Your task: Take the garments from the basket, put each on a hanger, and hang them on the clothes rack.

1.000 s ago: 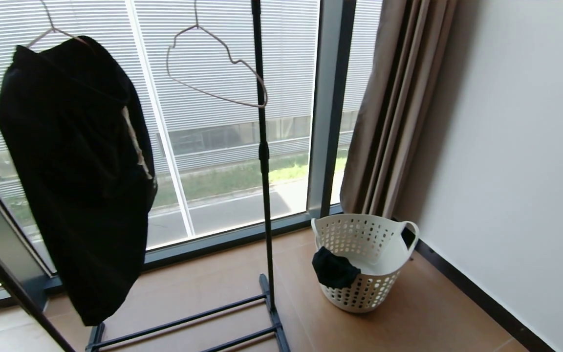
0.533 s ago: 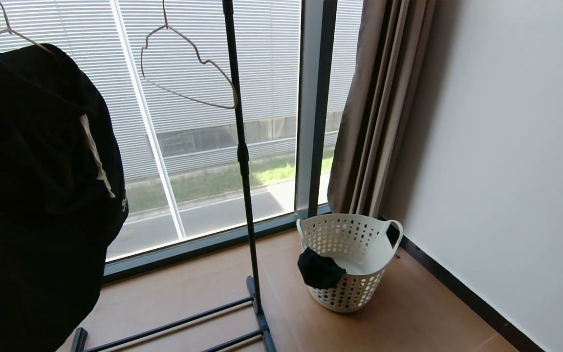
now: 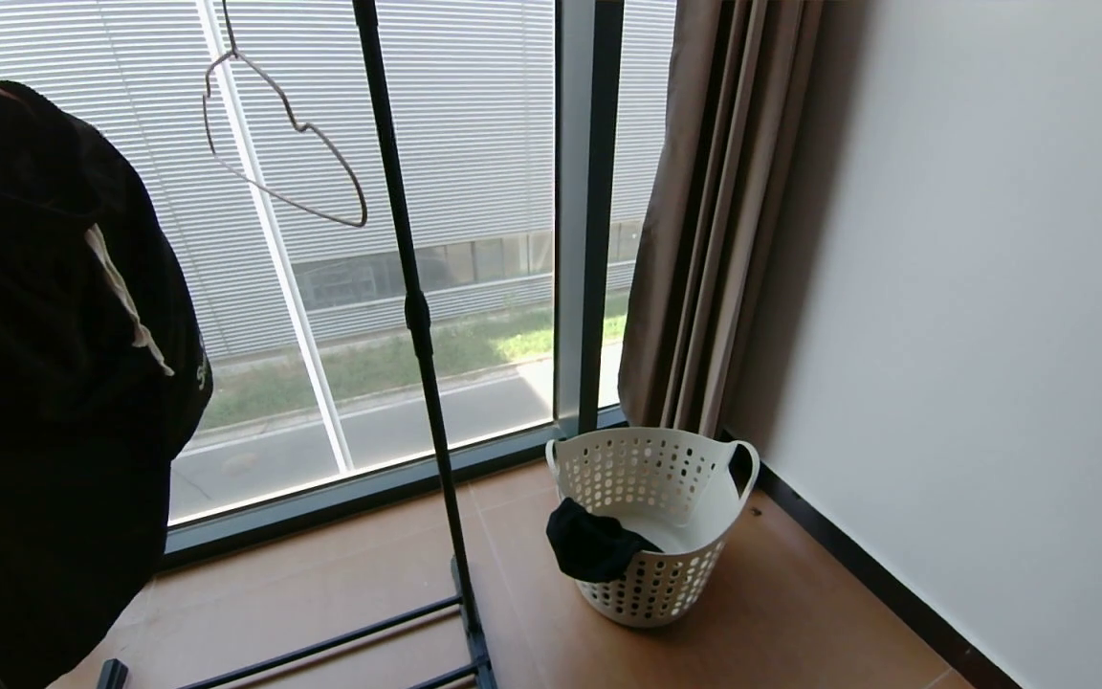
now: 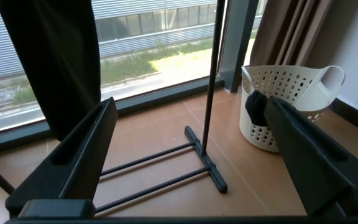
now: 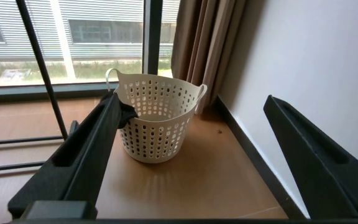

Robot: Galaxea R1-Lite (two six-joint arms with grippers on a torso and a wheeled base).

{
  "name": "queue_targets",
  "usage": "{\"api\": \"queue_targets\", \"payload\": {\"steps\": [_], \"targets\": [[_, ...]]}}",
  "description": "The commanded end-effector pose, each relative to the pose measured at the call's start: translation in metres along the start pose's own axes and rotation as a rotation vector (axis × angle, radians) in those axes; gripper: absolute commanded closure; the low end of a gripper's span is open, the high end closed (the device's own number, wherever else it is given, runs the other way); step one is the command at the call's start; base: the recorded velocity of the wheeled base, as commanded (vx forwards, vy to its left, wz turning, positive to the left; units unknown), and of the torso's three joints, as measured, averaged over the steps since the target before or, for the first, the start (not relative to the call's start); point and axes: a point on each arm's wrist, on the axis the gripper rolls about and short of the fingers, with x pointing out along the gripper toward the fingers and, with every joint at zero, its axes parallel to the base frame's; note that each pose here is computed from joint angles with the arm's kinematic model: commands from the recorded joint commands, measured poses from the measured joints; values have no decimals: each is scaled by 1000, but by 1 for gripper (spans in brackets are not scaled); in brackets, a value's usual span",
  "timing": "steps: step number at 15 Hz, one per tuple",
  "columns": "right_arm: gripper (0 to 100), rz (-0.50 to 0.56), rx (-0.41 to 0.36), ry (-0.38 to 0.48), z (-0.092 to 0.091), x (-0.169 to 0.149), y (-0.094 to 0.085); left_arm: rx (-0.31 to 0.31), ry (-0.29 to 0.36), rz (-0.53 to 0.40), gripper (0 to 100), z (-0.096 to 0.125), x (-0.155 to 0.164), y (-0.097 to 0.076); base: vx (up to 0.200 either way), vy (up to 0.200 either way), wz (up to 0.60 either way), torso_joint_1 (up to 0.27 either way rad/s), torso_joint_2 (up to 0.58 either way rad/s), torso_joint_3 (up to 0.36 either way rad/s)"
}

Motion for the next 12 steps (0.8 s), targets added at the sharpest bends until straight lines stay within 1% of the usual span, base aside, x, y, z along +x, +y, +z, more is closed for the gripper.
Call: {"api": "queue_targets", "payload": {"steps": [1, 3, 6, 8, 9, 12], "targets": [[0, 1, 1, 1, 0, 0, 0, 0, -1, 1, 0, 0, 0, 0, 200, 0, 0, 12, 2, -2], [0, 1, 0, 1, 0, 0, 0, 0, -1, 1, 0, 0, 0, 0, 200, 0, 0, 5, 0, 2], [0, 1, 1, 1, 0, 0, 0, 3, 1, 5, 0, -1, 0, 0, 0, 0, 0, 0, 0, 0], [0, 1, 1, 0, 0, 0, 0, -2, 0, 29, 0, -1, 0, 1, 0, 0, 0, 0, 0, 0], [0, 1, 3, 0, 0, 0, 0, 6, 2, 36, 0, -1, 0, 1, 0, 0, 0, 0, 0, 0], [0, 1, 3, 0, 0, 0, 0, -13, -1, 41, 0, -1, 0, 1, 0, 0, 0, 0, 0, 0]]}}
